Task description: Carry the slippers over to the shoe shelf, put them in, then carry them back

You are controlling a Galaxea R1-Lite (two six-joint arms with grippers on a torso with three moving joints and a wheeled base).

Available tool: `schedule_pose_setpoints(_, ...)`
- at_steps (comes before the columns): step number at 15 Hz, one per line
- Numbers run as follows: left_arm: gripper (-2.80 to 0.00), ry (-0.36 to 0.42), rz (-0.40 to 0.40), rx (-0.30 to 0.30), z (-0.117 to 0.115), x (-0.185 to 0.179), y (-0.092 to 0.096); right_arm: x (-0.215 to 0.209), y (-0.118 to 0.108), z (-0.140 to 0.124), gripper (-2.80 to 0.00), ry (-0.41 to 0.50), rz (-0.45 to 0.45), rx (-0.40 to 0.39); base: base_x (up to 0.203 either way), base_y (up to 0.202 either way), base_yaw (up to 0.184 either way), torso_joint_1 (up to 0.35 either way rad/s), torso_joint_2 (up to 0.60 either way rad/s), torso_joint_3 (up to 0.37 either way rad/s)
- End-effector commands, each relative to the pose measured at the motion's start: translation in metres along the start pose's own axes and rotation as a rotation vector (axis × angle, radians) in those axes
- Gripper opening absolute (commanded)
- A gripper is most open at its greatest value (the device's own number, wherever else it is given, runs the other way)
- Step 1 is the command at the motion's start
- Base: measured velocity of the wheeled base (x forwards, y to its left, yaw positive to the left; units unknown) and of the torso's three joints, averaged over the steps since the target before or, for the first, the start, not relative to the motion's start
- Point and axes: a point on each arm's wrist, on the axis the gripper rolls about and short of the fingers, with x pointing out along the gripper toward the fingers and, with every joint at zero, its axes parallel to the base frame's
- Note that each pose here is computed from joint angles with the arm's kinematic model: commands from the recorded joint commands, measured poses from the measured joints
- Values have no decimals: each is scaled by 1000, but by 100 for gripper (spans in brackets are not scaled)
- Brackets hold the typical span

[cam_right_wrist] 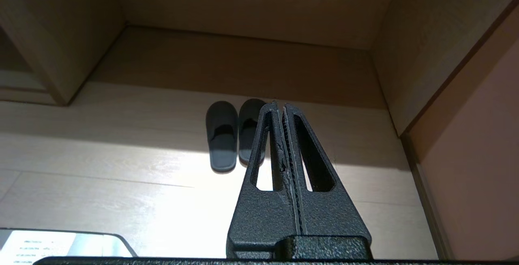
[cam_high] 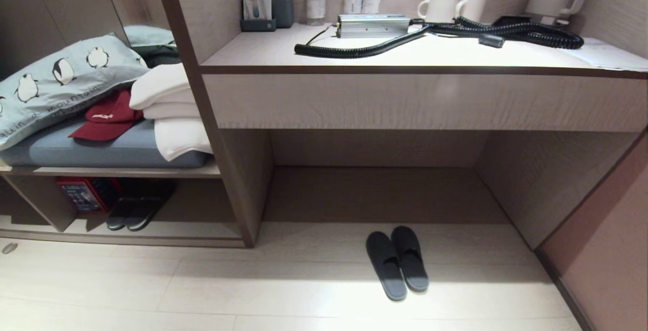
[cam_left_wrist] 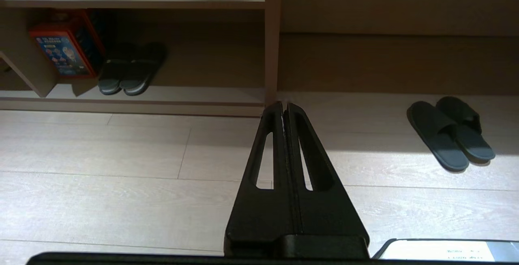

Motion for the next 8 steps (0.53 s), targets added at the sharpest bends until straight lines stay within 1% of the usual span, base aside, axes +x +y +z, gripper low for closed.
schedule_pose_setpoints(1,-280,2,1,-1,0,0,0,0,0,0,-280,0,0,-1,0,0,0,2,2,203)
schedule_pose_setpoints(8,-280,2,1,-1,0,0,0,0,0,0,-280,0,0,-1,0,0,0,3,2,206)
